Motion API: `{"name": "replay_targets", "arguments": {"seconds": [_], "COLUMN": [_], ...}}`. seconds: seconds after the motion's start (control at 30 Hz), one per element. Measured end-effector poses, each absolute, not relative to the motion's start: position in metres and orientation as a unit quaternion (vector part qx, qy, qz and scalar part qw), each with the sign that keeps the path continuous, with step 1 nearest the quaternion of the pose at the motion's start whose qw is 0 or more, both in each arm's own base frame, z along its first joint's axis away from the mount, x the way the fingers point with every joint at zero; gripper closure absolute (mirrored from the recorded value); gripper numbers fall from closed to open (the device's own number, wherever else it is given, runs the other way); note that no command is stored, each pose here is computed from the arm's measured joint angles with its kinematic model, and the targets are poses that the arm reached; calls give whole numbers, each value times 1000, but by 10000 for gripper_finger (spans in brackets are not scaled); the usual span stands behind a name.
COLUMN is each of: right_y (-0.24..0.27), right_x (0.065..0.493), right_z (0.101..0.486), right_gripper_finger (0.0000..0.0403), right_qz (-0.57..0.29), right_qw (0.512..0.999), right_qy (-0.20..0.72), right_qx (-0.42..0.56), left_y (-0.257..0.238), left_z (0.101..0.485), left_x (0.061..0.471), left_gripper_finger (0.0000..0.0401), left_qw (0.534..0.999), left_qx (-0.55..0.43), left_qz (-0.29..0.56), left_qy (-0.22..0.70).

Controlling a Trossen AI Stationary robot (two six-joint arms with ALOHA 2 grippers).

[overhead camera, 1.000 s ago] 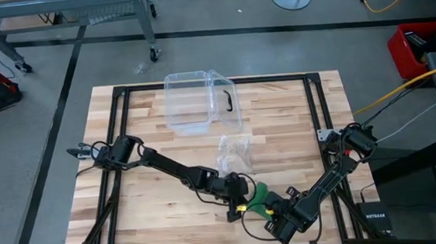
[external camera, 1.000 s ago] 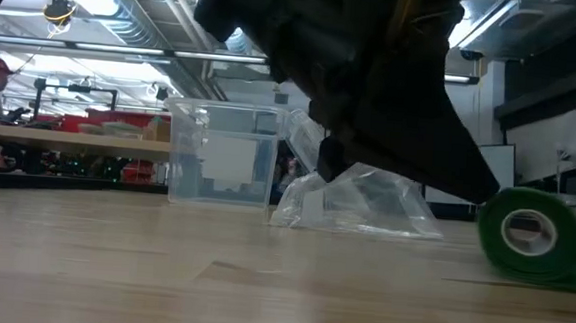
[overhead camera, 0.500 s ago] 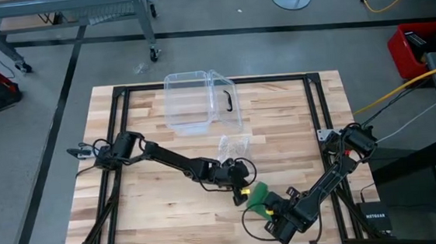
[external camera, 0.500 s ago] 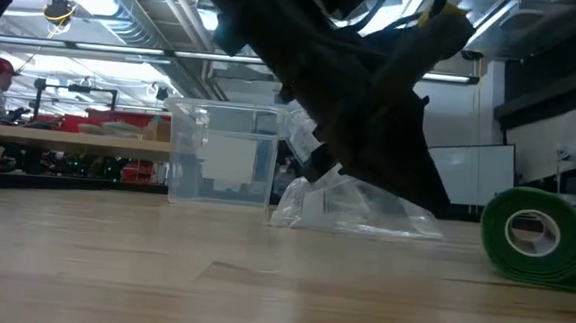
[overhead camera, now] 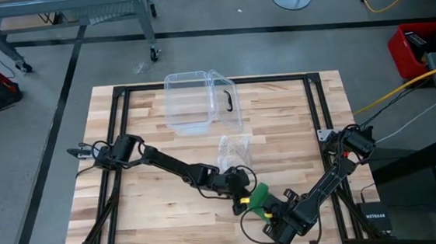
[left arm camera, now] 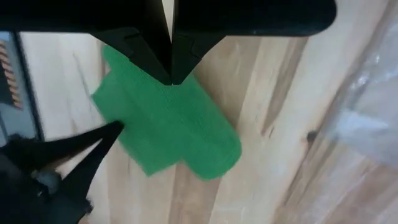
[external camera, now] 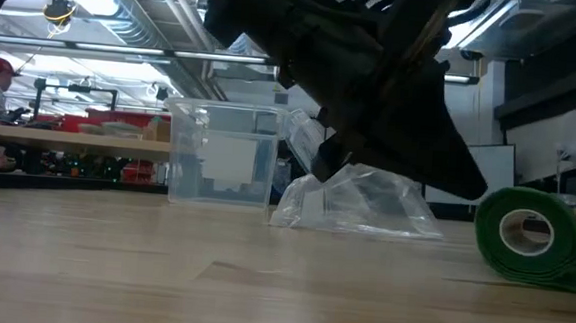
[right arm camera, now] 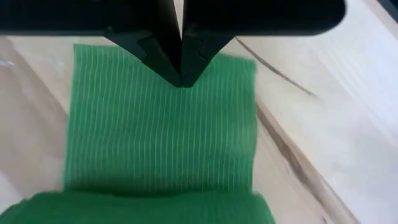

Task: Roll bandage
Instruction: Roll the green bandage

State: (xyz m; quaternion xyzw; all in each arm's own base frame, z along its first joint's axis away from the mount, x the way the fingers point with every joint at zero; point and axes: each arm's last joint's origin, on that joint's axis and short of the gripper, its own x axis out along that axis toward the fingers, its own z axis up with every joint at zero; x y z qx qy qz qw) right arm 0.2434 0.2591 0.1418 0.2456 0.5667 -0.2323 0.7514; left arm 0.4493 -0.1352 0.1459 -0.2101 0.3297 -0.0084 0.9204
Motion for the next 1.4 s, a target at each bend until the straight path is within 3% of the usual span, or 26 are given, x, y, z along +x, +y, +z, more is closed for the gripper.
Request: {"name": "replay_targets", "arguments": {"seconds": [0.43, 1.0, 1.4], "right_y": [254, 233, 216], "right_x": [231, 255, 293], "right_z": [175, 144, 134], "right_gripper_finger": [398, 398, 398], "right_qz": [-257, -304, -257], "right_qw": [790, 760, 789], "right_qy": [496, 531, 514], "right_qx": [253, 219, 219], "left_y": [-130, -109, -126], "left_z": [150, 140, 140], "left_x": [452, 450, 444], "left_gripper_finger": [401, 401, 401], "left_qw": [926, 909, 900], "left_qx": [-199, -186, -191], "left_qz": [-11, 24, -19], "left_qy": [320, 371, 391]}}
